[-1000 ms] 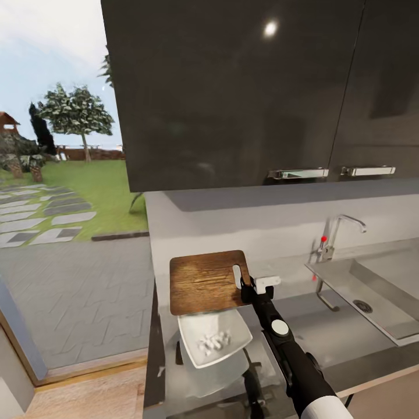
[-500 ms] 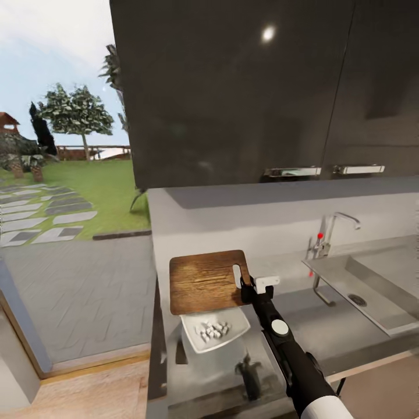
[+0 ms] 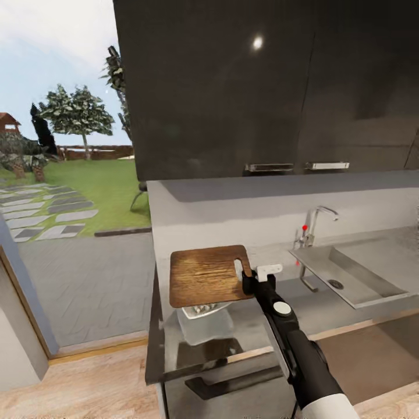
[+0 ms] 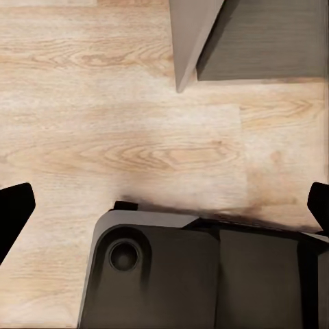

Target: In the kitchen, take the Vidalia onion out of the sink, dice it on the chopping board with the paring knife, put the diced onion into the bowl on the countertop, then place both the paring knife and the chopping board into the sink.

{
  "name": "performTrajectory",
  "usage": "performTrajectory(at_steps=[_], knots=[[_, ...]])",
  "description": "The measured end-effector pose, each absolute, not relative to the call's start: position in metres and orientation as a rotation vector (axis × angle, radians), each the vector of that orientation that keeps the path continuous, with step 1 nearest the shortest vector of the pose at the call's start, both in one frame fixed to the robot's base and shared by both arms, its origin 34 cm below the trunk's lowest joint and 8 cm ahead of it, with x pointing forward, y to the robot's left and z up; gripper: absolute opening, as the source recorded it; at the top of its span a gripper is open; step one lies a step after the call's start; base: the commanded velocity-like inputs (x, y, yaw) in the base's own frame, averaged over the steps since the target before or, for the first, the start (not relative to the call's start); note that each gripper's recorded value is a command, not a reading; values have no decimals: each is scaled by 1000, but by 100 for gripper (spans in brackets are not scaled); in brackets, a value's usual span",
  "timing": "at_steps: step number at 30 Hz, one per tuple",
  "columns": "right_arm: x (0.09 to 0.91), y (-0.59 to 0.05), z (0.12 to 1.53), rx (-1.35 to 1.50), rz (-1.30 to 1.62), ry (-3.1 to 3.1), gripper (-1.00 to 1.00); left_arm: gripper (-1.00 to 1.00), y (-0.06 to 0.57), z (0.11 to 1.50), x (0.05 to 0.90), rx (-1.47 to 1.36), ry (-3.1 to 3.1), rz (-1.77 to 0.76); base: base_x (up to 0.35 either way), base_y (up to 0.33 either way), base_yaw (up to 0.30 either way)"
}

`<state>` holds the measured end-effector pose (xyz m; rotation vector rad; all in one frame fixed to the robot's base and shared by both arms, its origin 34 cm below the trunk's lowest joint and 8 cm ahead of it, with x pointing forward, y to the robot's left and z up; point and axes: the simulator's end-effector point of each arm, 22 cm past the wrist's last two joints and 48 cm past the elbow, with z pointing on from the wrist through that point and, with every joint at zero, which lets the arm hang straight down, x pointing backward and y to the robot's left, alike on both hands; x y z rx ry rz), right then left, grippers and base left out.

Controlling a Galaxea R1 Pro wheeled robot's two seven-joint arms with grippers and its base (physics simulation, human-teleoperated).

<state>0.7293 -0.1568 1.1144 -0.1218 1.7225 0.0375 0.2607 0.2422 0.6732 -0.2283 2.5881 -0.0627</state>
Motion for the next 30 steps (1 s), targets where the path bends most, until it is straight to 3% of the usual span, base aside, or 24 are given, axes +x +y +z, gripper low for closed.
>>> performTrajectory(at_steps=[12,30], knots=[[723,-137,1115,-200,119,1759,-100,100,242,673,260,-228,2588,-63,-216,-241,173],[723,-137,1115,-200,120,1759,-100,100,242,673,261,-228,2588,-63,-11,-303,4]])
